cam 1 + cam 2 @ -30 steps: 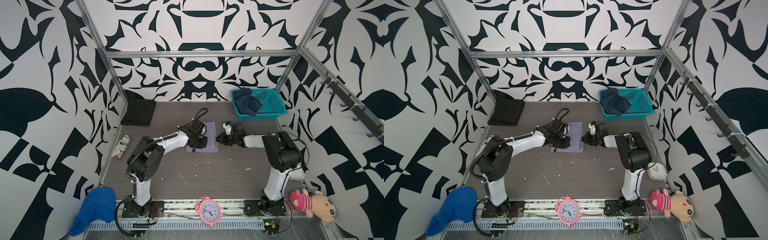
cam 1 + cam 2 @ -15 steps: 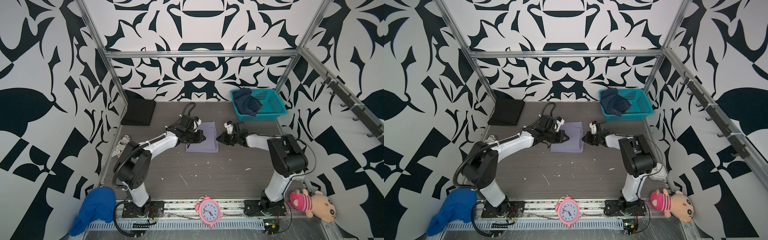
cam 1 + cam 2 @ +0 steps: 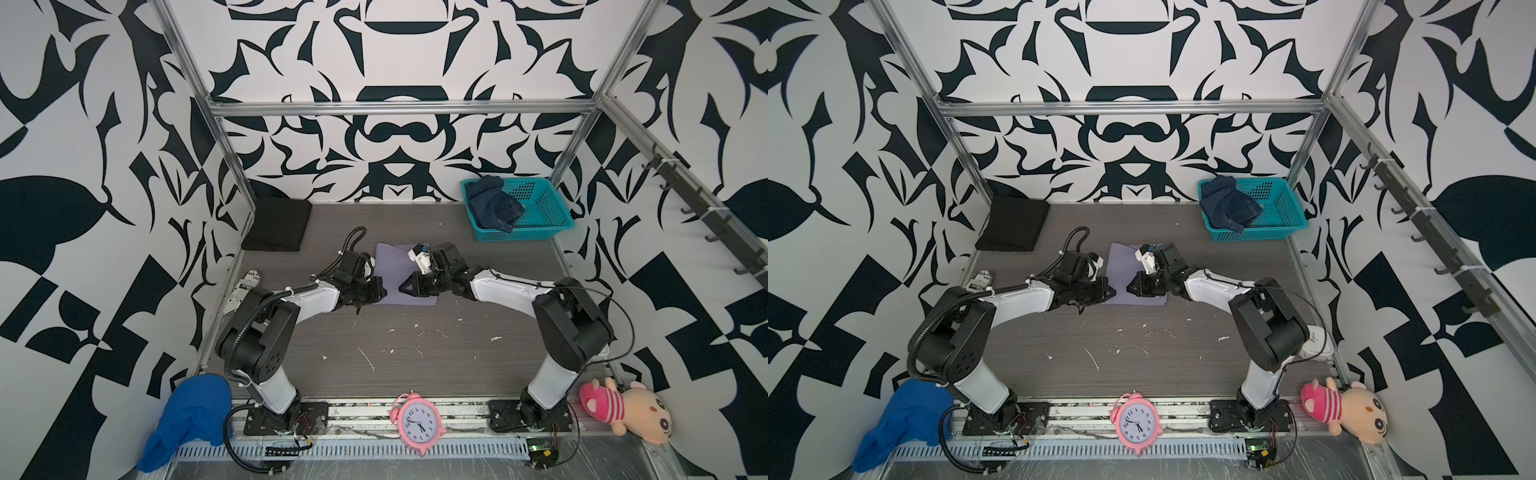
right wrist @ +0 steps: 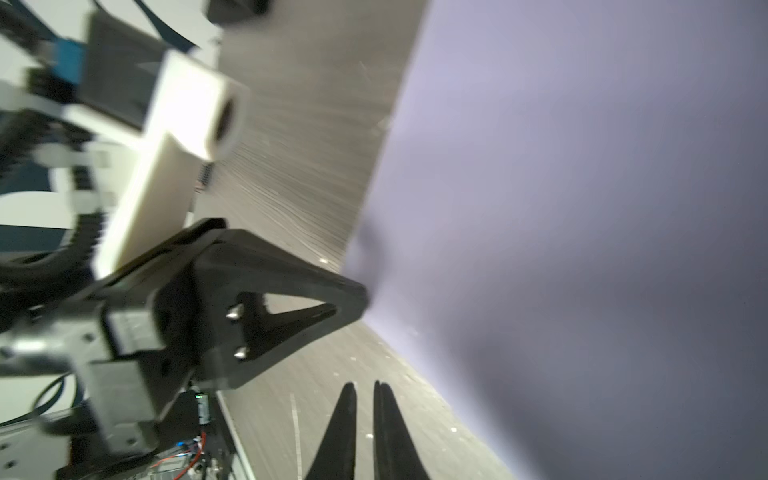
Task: Fold and stack the skirts
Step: 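Open both grippers and draw them back from the folded lavender skirt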
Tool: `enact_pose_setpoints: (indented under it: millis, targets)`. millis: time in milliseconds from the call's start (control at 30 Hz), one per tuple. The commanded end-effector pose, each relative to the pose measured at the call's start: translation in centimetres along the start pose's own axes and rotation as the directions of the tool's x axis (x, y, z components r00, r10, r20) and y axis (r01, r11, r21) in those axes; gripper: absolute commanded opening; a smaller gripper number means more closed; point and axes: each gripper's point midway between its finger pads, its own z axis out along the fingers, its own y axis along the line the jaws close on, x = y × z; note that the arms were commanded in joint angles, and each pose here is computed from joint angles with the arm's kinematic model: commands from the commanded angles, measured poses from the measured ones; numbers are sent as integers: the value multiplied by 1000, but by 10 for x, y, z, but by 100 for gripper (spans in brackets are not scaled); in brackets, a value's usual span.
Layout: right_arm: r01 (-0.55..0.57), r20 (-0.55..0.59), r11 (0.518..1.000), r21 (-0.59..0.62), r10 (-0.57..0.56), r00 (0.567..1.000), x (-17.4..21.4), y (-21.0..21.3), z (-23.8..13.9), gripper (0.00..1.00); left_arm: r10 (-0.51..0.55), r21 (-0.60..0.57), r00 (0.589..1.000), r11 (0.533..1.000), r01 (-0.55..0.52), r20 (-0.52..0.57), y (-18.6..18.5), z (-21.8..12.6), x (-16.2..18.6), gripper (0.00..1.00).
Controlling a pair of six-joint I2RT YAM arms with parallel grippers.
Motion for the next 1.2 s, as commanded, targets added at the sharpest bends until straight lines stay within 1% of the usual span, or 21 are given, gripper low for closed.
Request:
enact_pose_setpoints:
  millis: [0,100,200,267,367,467,500,533,567,600,667,733,767,833,900,1000,1100,1167]
  targets:
    - [-14,6,997,72,14,1000,7,-30,5,14,-29,-11,998,999,30,57,9,5,-5,0]
    - [-50,-15,992,119,52,999,22,-60,10,13,-38,-34,998,999,39,50,19,6,3,0]
    - [-74,-10,991,116,75,997,29,-73,9,13,-33,-50,998,998,35,48,22,2,4,0]
    - [-80,-7,990,115,81,997,30,-76,7,13,-20,-56,998,998,23,54,20,-4,1,0]
    - [-58,0,994,88,58,998,25,-64,0,13,-1,-51,997,999,5,77,12,-18,-7,0]
    - [-15,34,999,35,13,999,8,-35,-19,13,50,23,994,998,-53,97,-15,-40,-24,1]
    - [7,54,1000,16,-7,999,0,-22,-29,13,83,78,991,993,-91,102,-29,-49,-30,8]
    - [26,75,1000,9,-27,997,-10,-11,-38,12,120,169,987,976,-137,103,-48,-58,-36,13]
    - [36,93,999,13,-37,995,-18,-4,-46,12,145,238,984,957,-166,105,-62,-66,-41,16]
    - [50,120,999,16,-51,991,-32,3,-55,12,161,271,980,944,-188,117,-71,-73,-50,16]
    - [58,171,998,13,-59,983,-58,12,-71,12,173,255,972,944,-210,159,-74,-79,-73,16]
    - [41,242,999,-2,-39,970,-88,14,-82,12,187,195,962,955,-225,197,-70,-74,-98,16]
    - [29,271,1000,-1,-27,962,-100,11,-83,12,182,167,963,962,-216,197,-66,-69,-108,13]
    - [10,318,1000,28,-18,948,-124,0,-82,11,210,163,953,955,-248,218,-69,-57,-129,11]
    - [-17,330,998,61,-4,944,-138,-15,-73,11,211,149,947,956,-251,241,-64,-40,-147,12]
    - [-40,329,997,61,18,944,-154,-26,-56,10,196,164,961,960,-228,193,-56,-11,-166,11]
    - [-55,317,997,53,35,948,-160,-38,-36,10,178,153,973,968,-201,149,-40,20,-172,11]
    - [-78,308,994,80,50,950,-158,-53,-25,10,159,139,980,975,-175,118,-27,38,-170,10]
